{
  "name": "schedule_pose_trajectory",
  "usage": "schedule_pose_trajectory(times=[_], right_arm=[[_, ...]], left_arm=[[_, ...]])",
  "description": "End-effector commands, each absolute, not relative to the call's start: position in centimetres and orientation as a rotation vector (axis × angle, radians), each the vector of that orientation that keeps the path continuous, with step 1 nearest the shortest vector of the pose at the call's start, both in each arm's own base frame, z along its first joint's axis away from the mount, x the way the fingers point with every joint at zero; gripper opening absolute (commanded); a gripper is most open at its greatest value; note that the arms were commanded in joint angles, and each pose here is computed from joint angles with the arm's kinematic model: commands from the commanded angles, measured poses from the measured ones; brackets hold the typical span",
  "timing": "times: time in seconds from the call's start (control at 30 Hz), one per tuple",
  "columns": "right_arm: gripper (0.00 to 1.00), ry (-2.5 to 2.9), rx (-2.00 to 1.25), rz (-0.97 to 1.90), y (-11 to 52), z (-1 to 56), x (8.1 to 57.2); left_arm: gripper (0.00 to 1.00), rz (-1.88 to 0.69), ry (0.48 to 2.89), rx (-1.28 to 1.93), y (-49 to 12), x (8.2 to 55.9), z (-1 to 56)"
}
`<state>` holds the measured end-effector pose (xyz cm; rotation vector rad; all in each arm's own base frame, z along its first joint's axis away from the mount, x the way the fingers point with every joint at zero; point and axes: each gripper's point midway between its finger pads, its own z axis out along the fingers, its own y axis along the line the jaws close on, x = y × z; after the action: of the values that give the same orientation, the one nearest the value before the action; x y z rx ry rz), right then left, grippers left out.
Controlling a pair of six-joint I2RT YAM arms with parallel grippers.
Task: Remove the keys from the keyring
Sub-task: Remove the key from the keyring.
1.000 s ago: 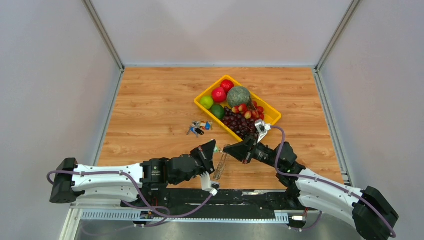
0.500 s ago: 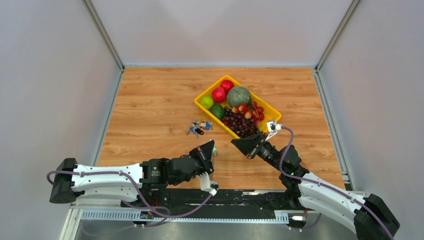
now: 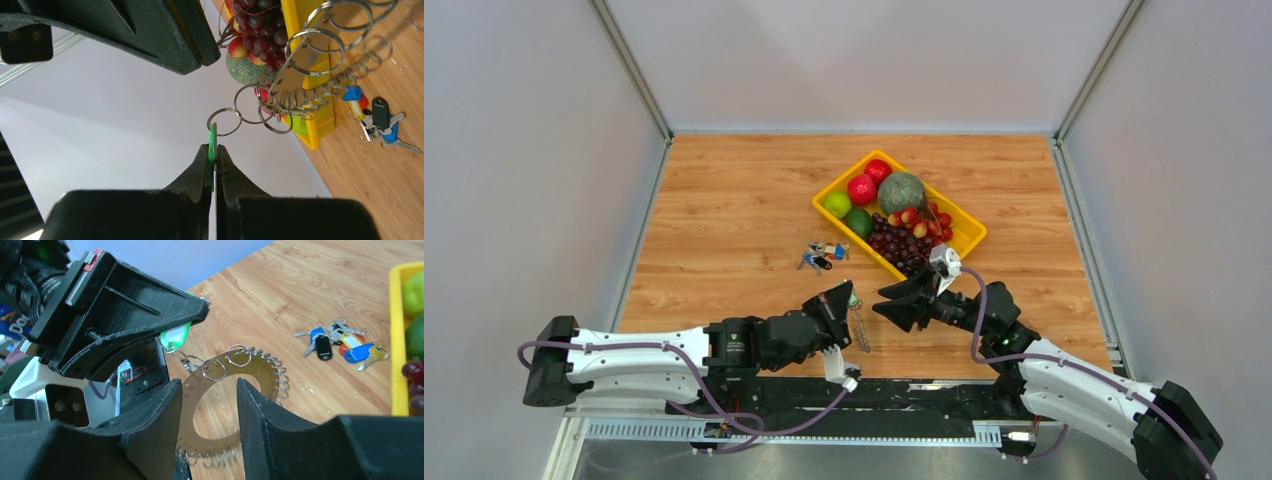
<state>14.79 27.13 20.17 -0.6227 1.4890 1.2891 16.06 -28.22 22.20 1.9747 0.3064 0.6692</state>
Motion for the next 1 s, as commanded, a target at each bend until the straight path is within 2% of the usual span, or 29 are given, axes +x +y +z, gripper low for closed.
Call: schedule_pose_trajectory(times=[0.0, 0.4, 0.77, 0.97], right_arm=[[0.48, 1.369, -0.814, 1.26, 28.4, 21.5, 13.8], [0.51, 1.14, -0.949, 1.1, 29.3, 22.2, 13.0], [0.45, 1.161, -0.975, 1.091, 30.2, 21.2, 13.3], [0.38, 1.129, -0.994, 1.112, 30.6, 21.7, 13.0]], left_arm=[[0.0, 0.665, 0.326, 1.893, -28.4, 16.1, 24.8], [0.0, 0.661, 0.323, 1.897, -28.4, 16.0, 24.6], [0.0, 0.655, 0.321, 1.888, -28.5, 15.9, 24.7], [0.0, 0.649, 0.323, 1.886, -28.5, 15.9, 24.7]])
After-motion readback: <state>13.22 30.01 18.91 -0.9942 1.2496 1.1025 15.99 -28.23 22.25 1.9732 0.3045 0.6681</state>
